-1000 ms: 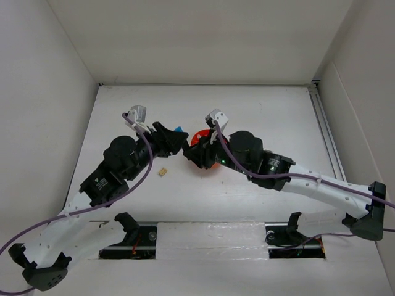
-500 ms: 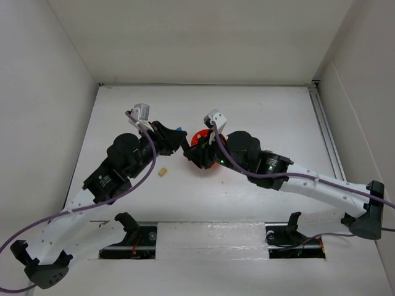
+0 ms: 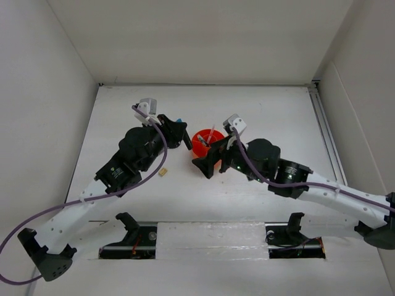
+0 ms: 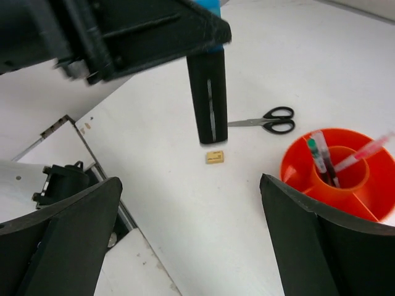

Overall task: Sort the stationery into containers
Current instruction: Place the pen in the storage box.

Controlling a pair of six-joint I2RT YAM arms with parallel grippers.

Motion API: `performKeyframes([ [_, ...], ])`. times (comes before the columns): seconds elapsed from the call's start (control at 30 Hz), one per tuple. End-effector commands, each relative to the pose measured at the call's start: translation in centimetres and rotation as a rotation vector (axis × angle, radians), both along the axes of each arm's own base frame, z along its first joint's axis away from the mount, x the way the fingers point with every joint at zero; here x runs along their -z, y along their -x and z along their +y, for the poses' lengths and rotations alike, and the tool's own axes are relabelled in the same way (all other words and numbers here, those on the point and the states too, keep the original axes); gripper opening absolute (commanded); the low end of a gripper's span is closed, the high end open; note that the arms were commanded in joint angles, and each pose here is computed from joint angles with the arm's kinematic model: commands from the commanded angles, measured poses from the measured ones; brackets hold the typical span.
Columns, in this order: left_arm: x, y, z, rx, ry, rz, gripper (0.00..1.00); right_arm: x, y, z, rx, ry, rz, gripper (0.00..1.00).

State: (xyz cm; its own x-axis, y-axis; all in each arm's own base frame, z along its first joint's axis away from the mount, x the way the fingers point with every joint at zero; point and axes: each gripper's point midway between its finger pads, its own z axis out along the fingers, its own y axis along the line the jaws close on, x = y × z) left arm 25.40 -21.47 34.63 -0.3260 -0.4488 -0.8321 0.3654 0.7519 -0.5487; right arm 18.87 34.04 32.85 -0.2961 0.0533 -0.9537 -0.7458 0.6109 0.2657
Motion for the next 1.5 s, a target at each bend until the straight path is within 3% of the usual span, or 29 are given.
performKeyframes([
  [0.0,-1.8,-3.1,2.2,-0.188,-0.061,-0.106,0.0,-0.8,0.4,-3.5,0.081,-0.022,-0.011,1.0],
  [0.2,-1.4,-6.6,0.7,-0.23,-0.192,-0.255,0.0,-1.0,2.7,-8.9,0.108,-0.073,0.011,1.0],
  [0.3,-0.2,-9.1,0.2,-0.233,-0.263,-0.264,0.0,-1.1,3.9,-11.3,0.109,-0.085,0.02,1.0],
  [0.63,2.5,-15.9,-0.5,-0.099,-0.232,-0.286,0.0,-0.4,6.1,-14.4,0.081,-0.127,0.049,1.0],
  [1.1,6.9,-15.9,-4.6,0.133,-0.143,-0.284,0.0,-0.3,6.3,-14.0,0.063,-0.103,0.052,1.0],
  [1.47,11.8,-15.5,-5.9,0.171,-0.144,-0.219,0.0,0.1,6.1,-14.0,0.073,-0.086,0.058,1.0],
])
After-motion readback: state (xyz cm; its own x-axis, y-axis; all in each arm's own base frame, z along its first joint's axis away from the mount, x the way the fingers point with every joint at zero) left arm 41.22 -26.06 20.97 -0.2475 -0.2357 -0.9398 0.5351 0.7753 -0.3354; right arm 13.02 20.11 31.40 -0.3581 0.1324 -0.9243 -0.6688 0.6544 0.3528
